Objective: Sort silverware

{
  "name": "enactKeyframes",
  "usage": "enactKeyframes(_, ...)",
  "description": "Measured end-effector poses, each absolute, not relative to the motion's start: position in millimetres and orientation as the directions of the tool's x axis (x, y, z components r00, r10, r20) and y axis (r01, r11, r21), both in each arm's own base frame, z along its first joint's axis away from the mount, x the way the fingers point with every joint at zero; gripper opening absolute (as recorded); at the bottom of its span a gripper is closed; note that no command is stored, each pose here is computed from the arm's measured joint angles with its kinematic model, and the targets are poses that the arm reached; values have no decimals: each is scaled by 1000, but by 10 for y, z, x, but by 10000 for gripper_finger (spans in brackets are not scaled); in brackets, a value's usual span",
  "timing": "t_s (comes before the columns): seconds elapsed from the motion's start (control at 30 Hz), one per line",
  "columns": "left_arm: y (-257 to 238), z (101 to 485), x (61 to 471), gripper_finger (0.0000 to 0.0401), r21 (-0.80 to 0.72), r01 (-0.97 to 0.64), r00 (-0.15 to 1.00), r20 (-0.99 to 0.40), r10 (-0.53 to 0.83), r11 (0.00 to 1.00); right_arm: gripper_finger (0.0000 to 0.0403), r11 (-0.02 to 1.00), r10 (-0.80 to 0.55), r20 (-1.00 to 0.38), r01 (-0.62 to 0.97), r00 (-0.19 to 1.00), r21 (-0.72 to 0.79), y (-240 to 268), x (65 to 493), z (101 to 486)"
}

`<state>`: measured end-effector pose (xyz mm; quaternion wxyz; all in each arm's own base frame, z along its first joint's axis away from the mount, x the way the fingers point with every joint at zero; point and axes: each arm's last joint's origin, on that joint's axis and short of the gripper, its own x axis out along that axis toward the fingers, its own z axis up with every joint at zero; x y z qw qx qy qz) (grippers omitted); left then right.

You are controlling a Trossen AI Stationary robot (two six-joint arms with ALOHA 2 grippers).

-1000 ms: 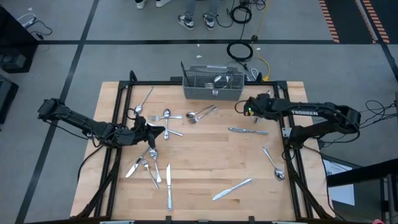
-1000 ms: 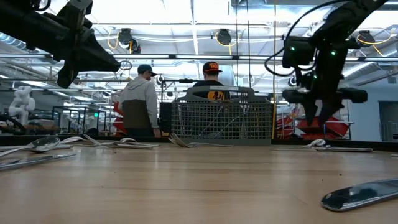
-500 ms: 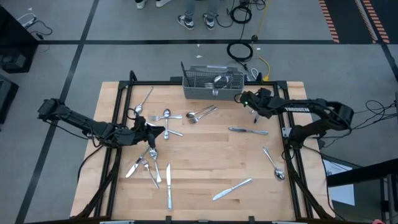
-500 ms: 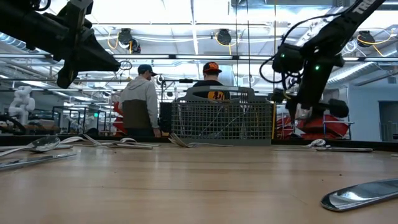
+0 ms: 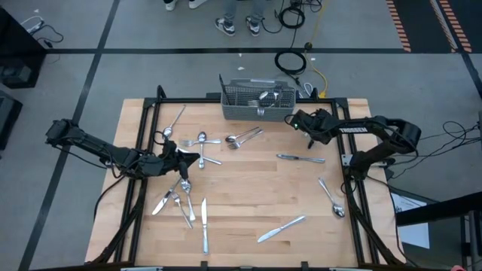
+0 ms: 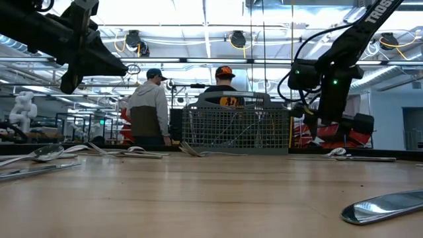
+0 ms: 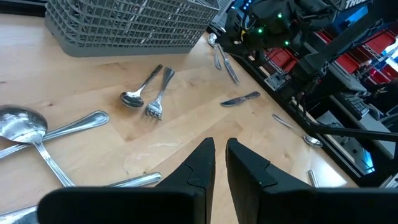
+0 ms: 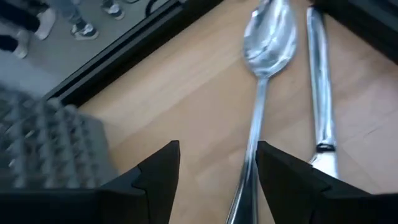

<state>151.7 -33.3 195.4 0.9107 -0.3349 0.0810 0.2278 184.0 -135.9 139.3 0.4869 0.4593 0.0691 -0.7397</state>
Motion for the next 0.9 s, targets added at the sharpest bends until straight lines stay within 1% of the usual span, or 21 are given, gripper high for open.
enactKeyframes(0.2,-333,1949,1515,48,-569,-473,881,-305,361,673,203,-575,-651,-747,731,-136,368,-1453,1769,1394)
enactKeyframes(0.33,-332,1949,1515,48,-573,-473,881,-305,361,669,203,-604,-639,-750,715,-171,351,-1521,1696,1390)
enactKeyframes(0.57,-332,1948,1515,48,-573,-473,881,-305,361,669,203,-594,-622,-759,747,-191,298,-1603,1654,1344)
enactKeyframes(0.8,-332,1948,1514,48,-575,-473,881,-305,362,668,203,-594,-571,-802,761,-173,258,-1637,1726,1143)
enactKeyframes(0.87,-332,1948,1514,48,-575,-473,881,-305,362,667,198,-607,-553,-813,756,-181,244,-1644,1740,1087)
enactKeyframes(0.9,-332,1948,1514,48,-575,-473,881,-305,362,668,190,-620,-542,-819,748,-188,238,-1642,1738,1060)
